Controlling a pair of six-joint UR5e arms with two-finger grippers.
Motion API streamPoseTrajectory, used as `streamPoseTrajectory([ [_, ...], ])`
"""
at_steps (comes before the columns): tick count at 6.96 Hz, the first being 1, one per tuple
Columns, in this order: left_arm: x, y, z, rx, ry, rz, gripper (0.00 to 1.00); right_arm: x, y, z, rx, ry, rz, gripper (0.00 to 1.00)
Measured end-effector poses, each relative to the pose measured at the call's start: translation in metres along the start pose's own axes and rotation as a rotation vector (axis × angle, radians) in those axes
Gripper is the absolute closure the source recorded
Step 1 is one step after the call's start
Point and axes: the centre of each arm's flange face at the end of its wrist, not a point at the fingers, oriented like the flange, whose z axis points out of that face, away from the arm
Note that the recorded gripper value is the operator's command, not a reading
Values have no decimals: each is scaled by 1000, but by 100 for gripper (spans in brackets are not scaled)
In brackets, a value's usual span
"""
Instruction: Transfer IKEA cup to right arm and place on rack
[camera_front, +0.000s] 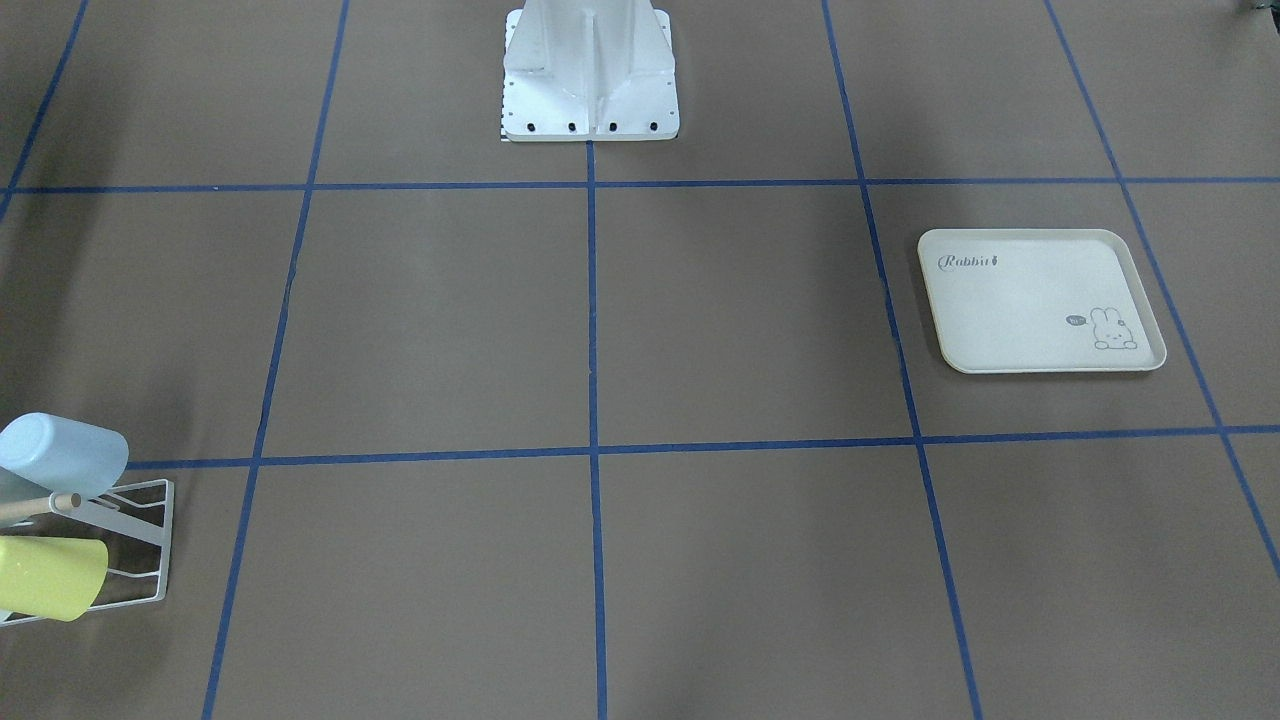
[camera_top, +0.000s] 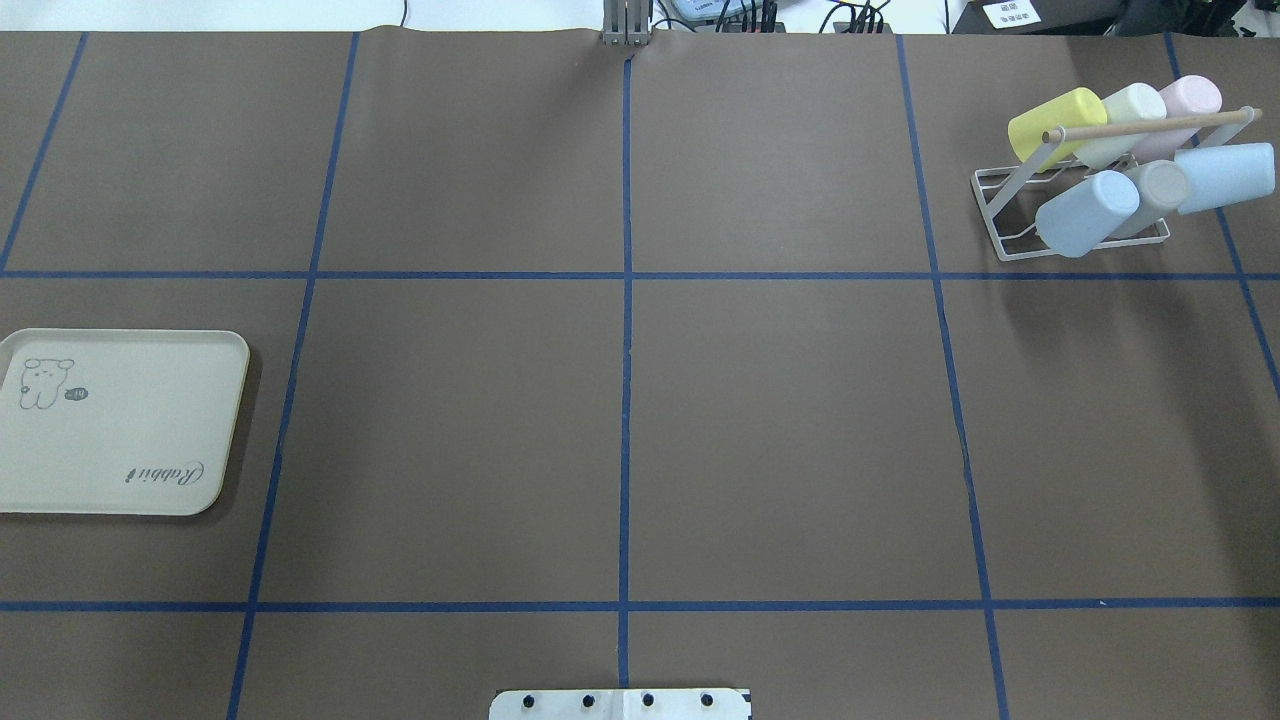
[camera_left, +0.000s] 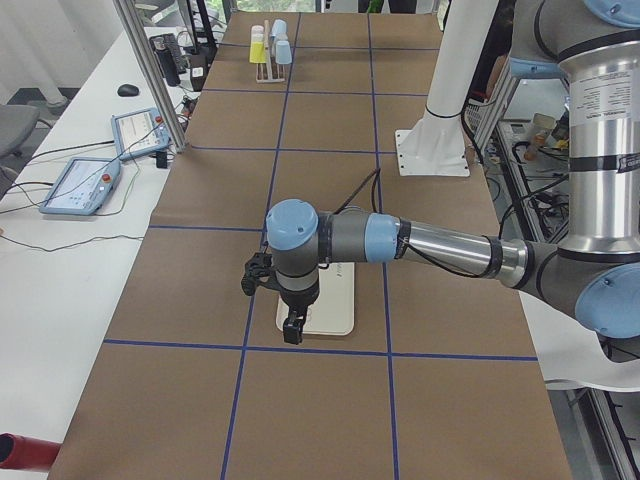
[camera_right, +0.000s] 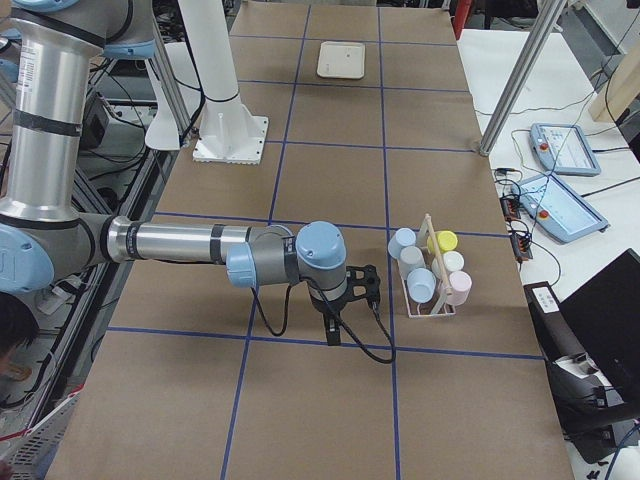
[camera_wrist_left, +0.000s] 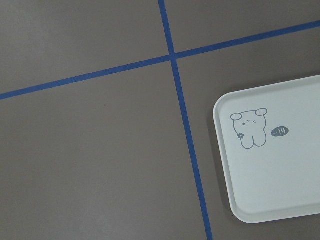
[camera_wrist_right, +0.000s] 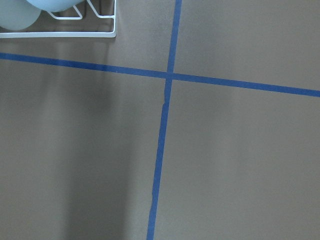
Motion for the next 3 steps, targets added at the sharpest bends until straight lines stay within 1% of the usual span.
streamPoseTrajectory([
  [3, 0, 5, 3, -5, 2, 2, 0, 0, 0, 0, 0, -4, 0, 0],
])
